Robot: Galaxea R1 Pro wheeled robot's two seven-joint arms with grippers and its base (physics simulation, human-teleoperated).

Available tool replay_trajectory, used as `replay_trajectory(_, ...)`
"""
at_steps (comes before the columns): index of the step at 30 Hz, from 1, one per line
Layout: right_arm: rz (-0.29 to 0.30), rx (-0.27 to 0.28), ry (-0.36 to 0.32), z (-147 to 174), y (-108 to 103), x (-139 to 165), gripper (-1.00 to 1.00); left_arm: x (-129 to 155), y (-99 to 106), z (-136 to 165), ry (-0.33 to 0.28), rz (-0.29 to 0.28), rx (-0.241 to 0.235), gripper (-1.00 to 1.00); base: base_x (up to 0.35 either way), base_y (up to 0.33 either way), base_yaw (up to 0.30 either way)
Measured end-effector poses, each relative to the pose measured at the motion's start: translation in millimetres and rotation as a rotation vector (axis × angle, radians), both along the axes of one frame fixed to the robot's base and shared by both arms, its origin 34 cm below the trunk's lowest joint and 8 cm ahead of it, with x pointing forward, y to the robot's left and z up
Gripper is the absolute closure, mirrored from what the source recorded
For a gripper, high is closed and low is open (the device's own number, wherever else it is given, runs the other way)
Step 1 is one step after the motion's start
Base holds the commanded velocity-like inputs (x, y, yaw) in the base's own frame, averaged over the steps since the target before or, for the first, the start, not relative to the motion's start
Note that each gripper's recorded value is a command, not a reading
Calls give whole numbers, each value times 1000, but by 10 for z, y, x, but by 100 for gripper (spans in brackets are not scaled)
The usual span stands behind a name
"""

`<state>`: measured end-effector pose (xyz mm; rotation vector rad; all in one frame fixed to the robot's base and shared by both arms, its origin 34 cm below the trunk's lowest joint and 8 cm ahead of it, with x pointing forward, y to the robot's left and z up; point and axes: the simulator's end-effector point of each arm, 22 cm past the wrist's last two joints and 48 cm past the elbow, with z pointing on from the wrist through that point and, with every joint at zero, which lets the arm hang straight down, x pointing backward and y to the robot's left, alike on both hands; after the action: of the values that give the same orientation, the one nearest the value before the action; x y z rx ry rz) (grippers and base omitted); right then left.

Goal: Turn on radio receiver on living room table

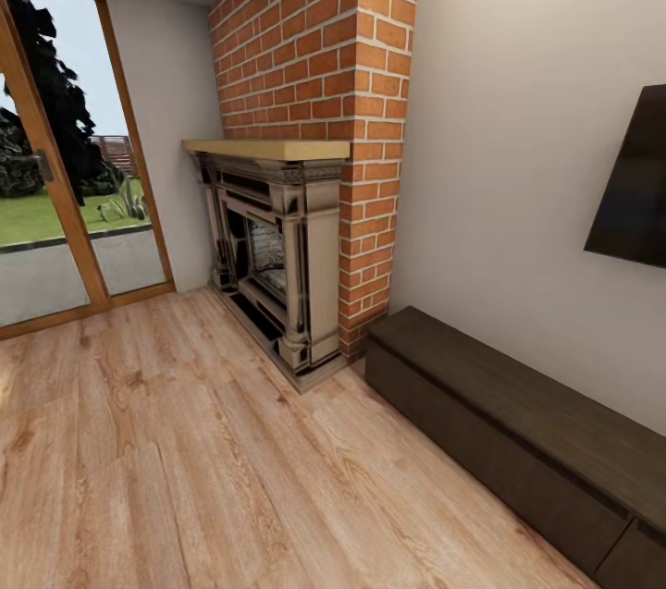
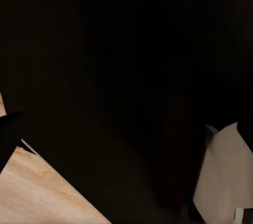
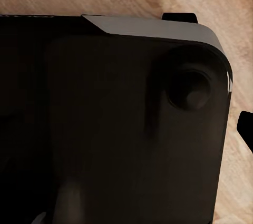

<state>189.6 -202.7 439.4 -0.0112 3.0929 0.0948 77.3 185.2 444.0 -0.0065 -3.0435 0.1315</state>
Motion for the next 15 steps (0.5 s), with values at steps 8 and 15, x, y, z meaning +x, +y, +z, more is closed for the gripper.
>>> replay_trajectory(8,-4,0,2,0,0,-6,-100,-4,-2,0,1,2,0,-100,0,0,0)
replay_trajectory(15,0,-2,-6,0,-16,30,-100,-6,-222,23,2,8,-31,-100,0,0,0)
